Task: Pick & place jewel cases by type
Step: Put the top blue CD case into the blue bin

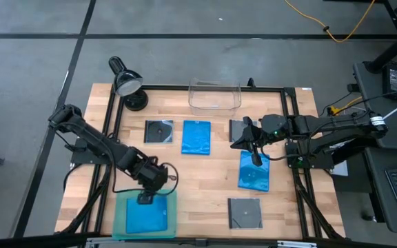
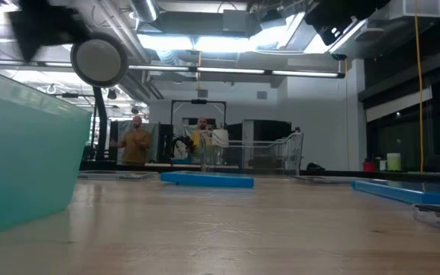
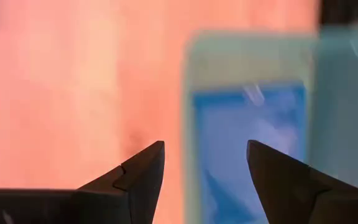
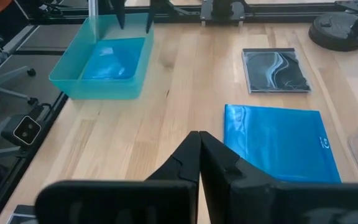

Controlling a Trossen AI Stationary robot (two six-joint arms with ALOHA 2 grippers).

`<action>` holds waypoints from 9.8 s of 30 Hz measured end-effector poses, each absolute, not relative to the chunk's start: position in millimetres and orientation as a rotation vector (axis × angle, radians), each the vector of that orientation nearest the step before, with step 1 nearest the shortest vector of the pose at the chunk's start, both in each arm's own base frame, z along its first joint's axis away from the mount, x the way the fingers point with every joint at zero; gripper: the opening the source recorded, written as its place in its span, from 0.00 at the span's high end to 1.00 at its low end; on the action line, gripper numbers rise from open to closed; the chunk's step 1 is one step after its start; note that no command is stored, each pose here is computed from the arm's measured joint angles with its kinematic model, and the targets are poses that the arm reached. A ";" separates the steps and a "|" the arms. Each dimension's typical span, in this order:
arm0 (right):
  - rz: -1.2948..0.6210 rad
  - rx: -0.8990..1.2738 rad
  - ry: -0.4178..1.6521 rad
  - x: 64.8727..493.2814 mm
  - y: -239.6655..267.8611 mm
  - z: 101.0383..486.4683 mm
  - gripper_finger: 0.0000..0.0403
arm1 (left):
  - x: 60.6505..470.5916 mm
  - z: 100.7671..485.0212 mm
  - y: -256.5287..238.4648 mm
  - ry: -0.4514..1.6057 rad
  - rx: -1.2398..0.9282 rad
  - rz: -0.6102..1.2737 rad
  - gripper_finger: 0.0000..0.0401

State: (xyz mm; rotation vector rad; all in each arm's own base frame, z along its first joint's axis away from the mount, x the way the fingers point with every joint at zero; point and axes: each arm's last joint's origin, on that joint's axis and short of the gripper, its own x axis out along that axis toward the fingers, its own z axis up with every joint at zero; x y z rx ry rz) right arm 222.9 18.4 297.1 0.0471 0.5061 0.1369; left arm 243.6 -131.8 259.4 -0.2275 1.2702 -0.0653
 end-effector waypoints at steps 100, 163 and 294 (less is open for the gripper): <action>-0.001 0.063 0.953 308.1 -78.5 134.5 0.97 | 317.2 143.8 80.8 0.880 -0.848 0.684 0.47; 0.049 0.097 0.994 308.7 -86.4 108.7 0.97 | 329.2 173.6 65.9 0.683 -0.949 0.566 0.47; 0.065 0.278 0.123 225.4 -0.7 335.5 0.97 | 192.1 490.4 -122.3 0.236 1.346 0.441 0.92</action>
